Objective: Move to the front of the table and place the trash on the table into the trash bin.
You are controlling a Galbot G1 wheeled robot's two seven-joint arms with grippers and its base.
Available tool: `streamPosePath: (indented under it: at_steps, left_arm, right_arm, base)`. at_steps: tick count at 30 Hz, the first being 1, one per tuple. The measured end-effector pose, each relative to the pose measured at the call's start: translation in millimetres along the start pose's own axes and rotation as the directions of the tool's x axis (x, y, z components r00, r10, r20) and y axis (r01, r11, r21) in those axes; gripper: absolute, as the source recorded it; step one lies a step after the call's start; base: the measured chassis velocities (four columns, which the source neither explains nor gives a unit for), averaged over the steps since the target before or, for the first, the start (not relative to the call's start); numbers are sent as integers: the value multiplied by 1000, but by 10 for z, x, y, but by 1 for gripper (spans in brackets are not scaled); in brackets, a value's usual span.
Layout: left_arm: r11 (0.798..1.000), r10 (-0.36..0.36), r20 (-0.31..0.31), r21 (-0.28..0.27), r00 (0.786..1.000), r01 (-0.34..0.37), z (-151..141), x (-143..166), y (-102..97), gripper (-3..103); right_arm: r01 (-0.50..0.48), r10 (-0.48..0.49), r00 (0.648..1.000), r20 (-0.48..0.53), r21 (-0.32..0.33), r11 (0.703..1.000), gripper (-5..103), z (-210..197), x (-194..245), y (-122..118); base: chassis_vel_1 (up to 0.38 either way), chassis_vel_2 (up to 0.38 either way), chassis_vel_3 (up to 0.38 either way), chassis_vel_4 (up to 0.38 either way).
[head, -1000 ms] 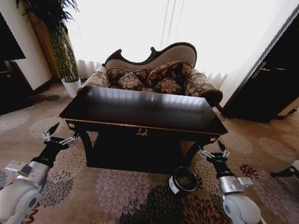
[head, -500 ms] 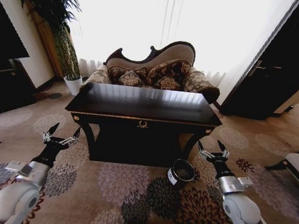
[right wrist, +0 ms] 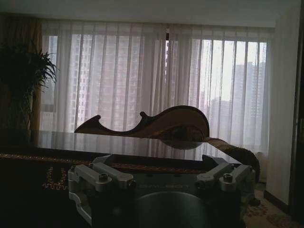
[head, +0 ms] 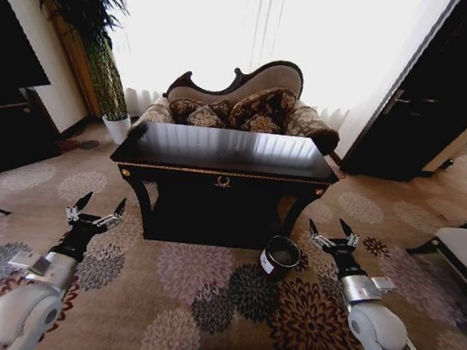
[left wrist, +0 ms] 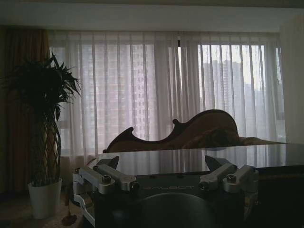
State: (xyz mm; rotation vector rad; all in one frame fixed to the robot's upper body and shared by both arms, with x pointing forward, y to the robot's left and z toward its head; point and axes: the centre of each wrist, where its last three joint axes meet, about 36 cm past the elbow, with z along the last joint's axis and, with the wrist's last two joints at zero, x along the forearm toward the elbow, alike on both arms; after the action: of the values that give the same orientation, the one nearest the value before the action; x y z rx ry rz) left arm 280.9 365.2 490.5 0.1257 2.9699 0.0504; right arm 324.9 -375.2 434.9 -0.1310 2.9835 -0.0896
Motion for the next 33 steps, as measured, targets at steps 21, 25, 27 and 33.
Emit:
streamPosePath:
  at_steps: [21, 25, 27, 33]
  left_arm:
    - [1000, 0, 0, 0, 1000, 0, 0, 0, 0, 100]
    - [1000, 0, 0, 0, 1000, 0, 0, 0, 0, 100]
    - [1000, 0, 0, 0, 1000, 0, 0, 0, 0, 100]
    - [1000, 0, 0, 0, 1000, 0, 0, 0, 0, 100]
  right_arm:
    - [0, 0, 1000, 0, 0, 1000, 100, 0, 0, 0]
    - [0, 0, 1000, 0, 0, 1000, 100, 0, 0, 0]
    - [0, 0, 1000, 0, 0, 1000, 100, 0, 0, 0]
    - [0, 0, 1000, 0, 0, 1000, 100, 1, 1, 0]
  base:
    - [180, -179, -171, 174]
    - [188, -173, -171, 171]
    - [185, -182, -181, 187]
    - [191, -192, -185, 178]
